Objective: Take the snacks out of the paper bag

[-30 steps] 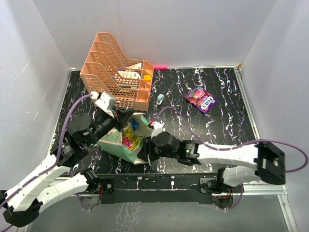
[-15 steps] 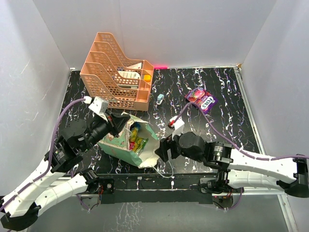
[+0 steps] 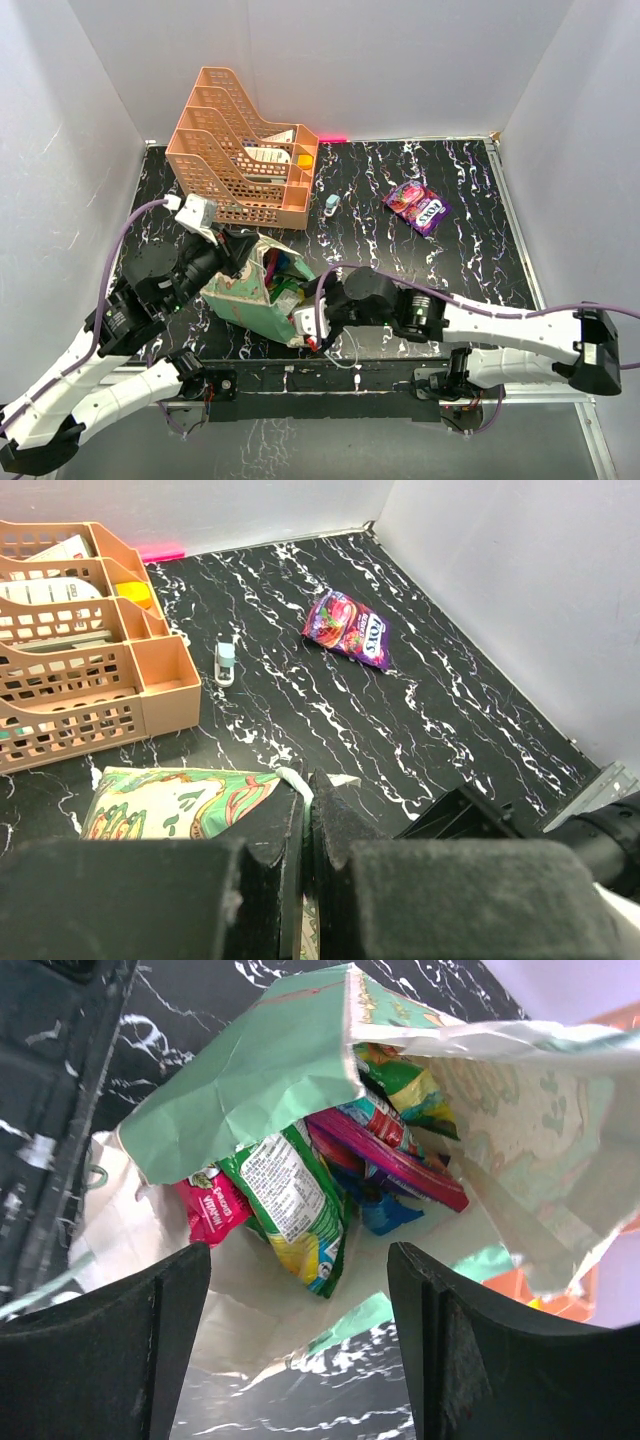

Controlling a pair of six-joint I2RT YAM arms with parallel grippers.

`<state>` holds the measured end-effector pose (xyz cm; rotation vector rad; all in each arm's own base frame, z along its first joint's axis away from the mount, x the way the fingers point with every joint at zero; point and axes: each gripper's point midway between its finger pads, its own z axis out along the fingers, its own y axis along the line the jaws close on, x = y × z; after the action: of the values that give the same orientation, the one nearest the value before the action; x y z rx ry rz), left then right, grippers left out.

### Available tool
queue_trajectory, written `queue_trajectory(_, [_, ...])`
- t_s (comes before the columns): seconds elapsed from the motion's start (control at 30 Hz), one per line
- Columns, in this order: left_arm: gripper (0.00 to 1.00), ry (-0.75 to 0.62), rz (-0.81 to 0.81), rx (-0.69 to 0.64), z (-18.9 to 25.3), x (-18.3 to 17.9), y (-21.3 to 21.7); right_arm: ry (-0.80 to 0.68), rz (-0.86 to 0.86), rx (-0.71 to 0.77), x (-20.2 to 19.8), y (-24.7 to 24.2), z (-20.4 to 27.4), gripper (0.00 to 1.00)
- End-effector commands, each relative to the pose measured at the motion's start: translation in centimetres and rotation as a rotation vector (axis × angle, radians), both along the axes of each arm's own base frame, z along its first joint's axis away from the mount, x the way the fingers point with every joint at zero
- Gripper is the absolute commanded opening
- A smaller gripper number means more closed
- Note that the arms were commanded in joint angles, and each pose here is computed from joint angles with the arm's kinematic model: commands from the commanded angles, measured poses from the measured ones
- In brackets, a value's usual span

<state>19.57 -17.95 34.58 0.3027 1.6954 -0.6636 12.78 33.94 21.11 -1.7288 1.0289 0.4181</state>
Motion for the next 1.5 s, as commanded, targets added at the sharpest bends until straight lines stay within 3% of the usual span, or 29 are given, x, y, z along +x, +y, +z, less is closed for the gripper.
queue_trajectory(0.0, [0.0,-0.068,0.06,-0.048,3.0,0.0,1.7,-0.293,0.131,-0.001,1.4,2.1,3.4,0.72])
queue_trajectory(0.3, [0.0,-0.079,0.058,-0.034,3.0,-0.2,2.0,-0.332,0.127,-0.11,4.1,2.9,-0.5,0.53])
queue_trajectory(0.97, [0.0,-0.075,0.057,-0.043,2.8,-0.6,2.4,-0.312,0.154,-0.128,6.1,6.6,-4.4,0.48])
queue_trajectory(1.2, [0.0,-0.075,0.063,-0.041,2.9,-0.6,2.5,-0.302,0.143,-0.149,6.8,7.6,-5.4,0.34])
queue_trajectory(1.37, [0.0,-0.072,0.08,-0.031,2.8,-0.4,2.8,-0.296,0.139,-0.135,6.5,6.9,-4.7,0.08])
queue_trajectory(1.47, [0.0,-0.068,0.09,-0.025,2.8,-0.3,2.9,-0.288,0.119,-0.09,6.1,6.3,-2.6,0.07])
